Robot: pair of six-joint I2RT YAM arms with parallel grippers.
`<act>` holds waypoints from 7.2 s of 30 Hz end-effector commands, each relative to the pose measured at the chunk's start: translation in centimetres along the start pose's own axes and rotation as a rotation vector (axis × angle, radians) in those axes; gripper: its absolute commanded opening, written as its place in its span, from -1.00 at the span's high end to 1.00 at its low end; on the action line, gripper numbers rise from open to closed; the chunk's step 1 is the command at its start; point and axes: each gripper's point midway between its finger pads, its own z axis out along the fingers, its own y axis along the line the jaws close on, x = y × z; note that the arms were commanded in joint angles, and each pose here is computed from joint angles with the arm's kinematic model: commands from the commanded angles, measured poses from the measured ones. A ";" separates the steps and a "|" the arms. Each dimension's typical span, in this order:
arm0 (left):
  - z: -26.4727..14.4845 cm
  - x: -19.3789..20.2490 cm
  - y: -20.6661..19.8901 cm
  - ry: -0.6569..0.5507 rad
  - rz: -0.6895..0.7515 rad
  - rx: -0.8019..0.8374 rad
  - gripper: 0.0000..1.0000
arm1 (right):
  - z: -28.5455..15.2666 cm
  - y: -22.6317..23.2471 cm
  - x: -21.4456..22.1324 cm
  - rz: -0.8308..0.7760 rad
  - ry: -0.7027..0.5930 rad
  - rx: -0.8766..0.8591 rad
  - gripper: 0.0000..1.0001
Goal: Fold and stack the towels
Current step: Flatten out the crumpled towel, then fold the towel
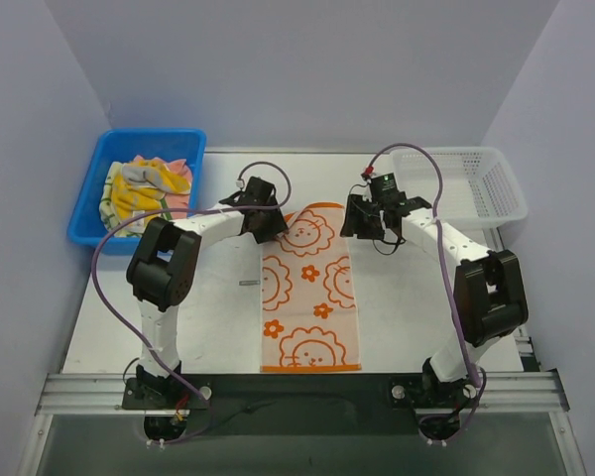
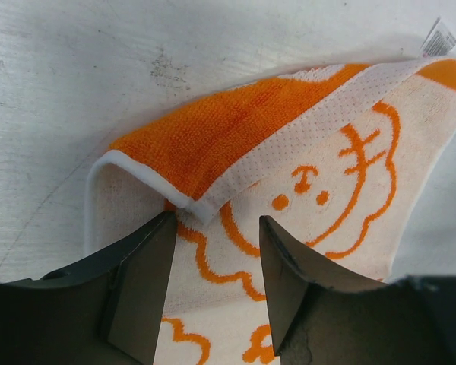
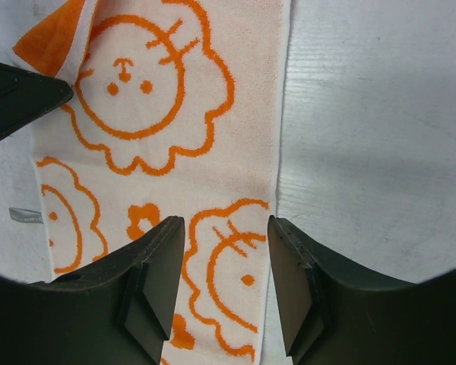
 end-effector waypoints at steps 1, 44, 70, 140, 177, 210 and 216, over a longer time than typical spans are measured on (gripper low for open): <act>0.6 -0.7 -1.6 -0.030 -0.063 0.069 -0.16 | 0.2 0.0 -0.1 0.015 -0.007 -0.016 0.04; 0.0 -4.8 -4.5 -0.140 -0.185 0.217 0.85 | 5.3 -1.2 -5.3 0.027 -0.150 -0.005 0.15; 0.6 -4.7 -1.8 -0.033 -0.158 0.190 1.00 | 13.3 -4.1 -9.4 0.019 -0.050 0.020 -0.03; -5.3 -1.6 0.3 0.167 0.077 0.206 1.00 | 5.7 -1.0 -8.4 0.503 -0.210 0.152 -0.14; -5.3 -4.4 -0.4 0.147 0.055 0.236 1.00 | 6.7 -3.2 -8.2 0.623 -0.190 0.221 1.00; -10.3 0.1 1.0 0.270 0.056 0.263 1.00 | -0.7 -0.5 -1.8 0.571 -0.157 0.009 1.00; -12.7 5.1 2.2 0.286 0.078 0.233 1.00 | -3.7 -0.1 2.3 0.506 -0.128 0.025 1.00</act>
